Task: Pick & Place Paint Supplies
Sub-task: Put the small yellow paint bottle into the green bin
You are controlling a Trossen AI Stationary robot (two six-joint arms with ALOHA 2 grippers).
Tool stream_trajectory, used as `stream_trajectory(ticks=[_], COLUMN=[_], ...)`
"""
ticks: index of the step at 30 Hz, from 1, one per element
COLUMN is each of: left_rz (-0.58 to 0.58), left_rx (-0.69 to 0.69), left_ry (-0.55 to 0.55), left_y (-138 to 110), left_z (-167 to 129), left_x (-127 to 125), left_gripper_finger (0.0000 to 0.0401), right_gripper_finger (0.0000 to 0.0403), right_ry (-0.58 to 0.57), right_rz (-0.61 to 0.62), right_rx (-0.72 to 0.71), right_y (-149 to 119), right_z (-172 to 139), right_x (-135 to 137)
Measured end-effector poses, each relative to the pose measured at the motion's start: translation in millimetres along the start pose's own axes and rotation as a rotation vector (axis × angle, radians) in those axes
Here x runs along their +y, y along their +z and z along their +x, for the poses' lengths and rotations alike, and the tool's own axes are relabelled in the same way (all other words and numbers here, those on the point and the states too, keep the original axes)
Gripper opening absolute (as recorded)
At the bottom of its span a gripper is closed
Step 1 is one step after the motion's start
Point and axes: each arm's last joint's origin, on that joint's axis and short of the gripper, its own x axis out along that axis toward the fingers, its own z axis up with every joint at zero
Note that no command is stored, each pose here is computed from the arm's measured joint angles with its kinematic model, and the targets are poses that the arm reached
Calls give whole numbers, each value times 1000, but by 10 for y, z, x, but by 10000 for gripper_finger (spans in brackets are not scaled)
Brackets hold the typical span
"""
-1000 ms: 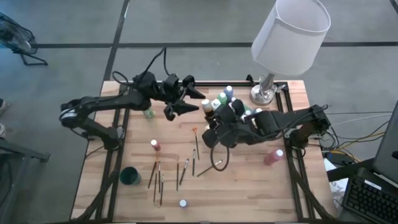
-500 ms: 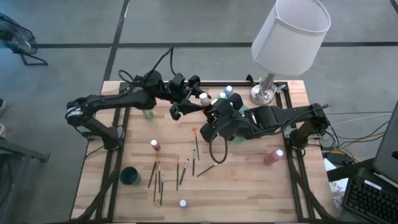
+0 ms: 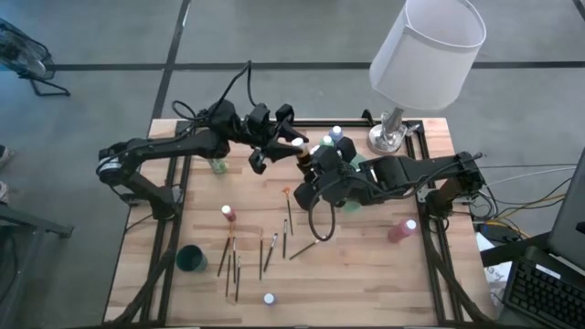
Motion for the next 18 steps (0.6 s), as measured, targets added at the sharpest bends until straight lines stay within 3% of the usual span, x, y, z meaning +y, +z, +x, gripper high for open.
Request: stream_trajectory(ticks=[2, 7, 18], left_rz=[-5, -5, -61], left_rx=[4, 6, 73], left_ry=[1, -1, 14], left_y=[-5, -6, -26], left_z=[0, 0, 14], left_x=[2, 1, 21], left_gripper_finger=[124, 122, 127], right_gripper_finger=[120, 120, 204], right_ry=[0, 0, 7], right_rz=[-2, -2, 20], right_rx=[1, 1, 2], right_y=[-1, -2, 14], right_z=[0, 1, -16], right_x=[-1, -1, -20])
